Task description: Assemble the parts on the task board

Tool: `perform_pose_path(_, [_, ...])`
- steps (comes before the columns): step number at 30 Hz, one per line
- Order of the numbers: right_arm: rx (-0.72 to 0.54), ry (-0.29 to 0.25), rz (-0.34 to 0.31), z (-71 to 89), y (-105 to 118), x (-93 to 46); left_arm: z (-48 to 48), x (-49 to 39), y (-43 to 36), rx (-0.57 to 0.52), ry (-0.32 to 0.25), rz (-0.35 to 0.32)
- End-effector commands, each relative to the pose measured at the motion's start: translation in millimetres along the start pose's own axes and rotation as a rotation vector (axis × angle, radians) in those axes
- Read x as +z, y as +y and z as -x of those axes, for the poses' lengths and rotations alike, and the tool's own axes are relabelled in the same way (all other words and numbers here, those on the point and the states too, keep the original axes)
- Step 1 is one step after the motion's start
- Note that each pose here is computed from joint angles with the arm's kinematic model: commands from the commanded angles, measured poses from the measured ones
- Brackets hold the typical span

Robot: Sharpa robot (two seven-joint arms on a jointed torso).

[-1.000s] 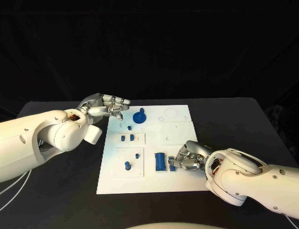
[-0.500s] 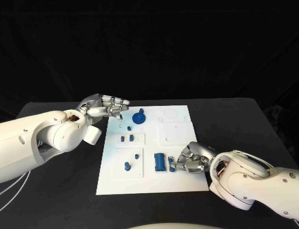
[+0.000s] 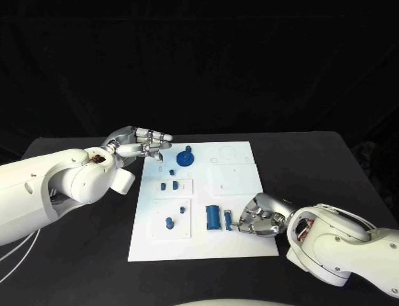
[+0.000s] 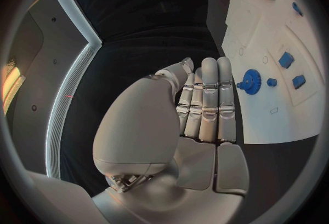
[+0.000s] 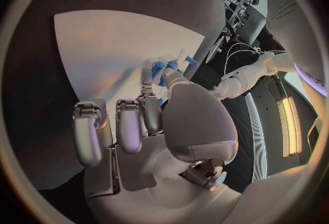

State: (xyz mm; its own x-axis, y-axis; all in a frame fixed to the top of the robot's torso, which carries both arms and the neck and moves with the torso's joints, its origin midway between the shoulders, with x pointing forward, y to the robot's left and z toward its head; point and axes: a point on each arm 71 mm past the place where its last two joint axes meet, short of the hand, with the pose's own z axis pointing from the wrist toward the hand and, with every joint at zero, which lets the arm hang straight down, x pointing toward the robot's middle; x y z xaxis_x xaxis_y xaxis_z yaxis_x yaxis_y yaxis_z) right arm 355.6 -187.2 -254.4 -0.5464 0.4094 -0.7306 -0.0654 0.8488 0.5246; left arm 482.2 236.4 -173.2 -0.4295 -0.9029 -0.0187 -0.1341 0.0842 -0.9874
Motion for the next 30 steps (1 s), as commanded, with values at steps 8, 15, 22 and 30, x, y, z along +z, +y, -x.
perform_pose_path(8, [-0.009, 0.043, 0.005, -9.4, -3.9, 2.8, -2.2, 0.4, -0.8, -0.002, 0.018, -0.005])
perform_pose_path(15, [0.007, 0.017, -0.003, -8.7, -4.8, 6.2, -1.6, 0.1, -0.6, -0.001, 0.017, -0.004])
perform_pose_path(22, [0.013, 0.013, -0.005, -9.1, -4.3, 7.5, -1.4, 0.1, -0.5, -0.001, 0.017, -0.004])
perform_pose_path(30, [0.003, 0.031, -0.019, -10.4, -5.6, 10.3, -1.4, 0.0, -0.4, -0.001, 0.016, -0.003])
